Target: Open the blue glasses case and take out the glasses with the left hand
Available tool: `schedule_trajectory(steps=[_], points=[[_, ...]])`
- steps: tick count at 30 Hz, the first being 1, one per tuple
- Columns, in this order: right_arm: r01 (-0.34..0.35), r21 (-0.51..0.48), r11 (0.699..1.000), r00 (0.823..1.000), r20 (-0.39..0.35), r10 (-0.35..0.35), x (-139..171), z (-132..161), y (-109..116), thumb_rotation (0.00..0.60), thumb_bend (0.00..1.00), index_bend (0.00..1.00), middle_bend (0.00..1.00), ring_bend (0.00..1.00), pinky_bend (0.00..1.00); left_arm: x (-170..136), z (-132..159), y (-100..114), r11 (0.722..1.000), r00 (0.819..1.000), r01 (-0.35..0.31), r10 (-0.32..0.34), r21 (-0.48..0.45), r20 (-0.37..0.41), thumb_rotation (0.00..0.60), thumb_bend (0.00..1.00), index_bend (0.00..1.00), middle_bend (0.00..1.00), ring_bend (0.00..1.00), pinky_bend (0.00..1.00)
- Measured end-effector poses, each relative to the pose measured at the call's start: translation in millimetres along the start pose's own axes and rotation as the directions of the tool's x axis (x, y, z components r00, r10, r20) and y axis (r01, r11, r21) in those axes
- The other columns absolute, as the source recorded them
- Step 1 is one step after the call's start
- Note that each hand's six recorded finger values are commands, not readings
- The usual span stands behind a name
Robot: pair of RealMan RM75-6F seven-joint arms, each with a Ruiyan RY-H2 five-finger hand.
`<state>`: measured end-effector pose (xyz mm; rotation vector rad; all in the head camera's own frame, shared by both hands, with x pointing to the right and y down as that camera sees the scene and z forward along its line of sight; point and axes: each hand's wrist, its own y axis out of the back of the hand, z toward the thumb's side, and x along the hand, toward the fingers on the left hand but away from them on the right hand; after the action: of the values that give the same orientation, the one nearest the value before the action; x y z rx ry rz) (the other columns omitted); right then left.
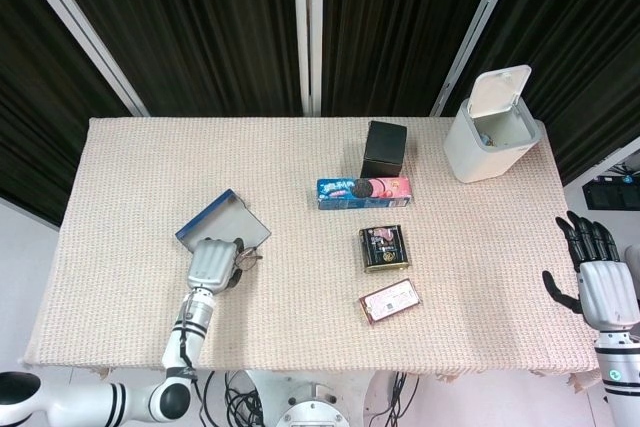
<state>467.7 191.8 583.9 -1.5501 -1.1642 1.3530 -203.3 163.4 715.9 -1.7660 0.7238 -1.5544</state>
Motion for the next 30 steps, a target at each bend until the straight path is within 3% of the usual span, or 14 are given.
schedule_trajectory(steps=[7, 15, 30], points=[[0.001, 0.003, 1.000, 1.000, -0.002, -0.001, -0.2, 1.6, 0.5, 0.600, 0.31, 0.00, 0.00, 0.00, 0.00, -4.4, 4.0, 8.4, 0.999, 0.998, -0.041, 0.042, -0.036, 0.047, 0.600, 0.34, 0.50, 0.78, 0.57, 0.52], [0.006, 0.008, 1.000, 1.000, -0.007, -0.006, -0.4, 5.2, 2.3, 0.600, 0.31, 0.00, 0.00, 0.00, 0.00, -19.3, 12.7, 15.2, 0.996, 0.993, -0.037, 0.046, -0.082, 0.108, 0.600, 0.34, 0.50, 0.79, 0.57, 0.52], [0.010, 0.018, 1.000, 1.000, -0.013, -0.010, 2.7, 9.4, 4.9, 0.600, 0.31, 0.00, 0.00, 0.00, 0.00, -62.4, 12.8, -10.9, 0.994, 0.972, 0.095, -0.081, -0.057, 0.220, 0.600, 0.34, 0.51, 0.79, 0.57, 0.52]])
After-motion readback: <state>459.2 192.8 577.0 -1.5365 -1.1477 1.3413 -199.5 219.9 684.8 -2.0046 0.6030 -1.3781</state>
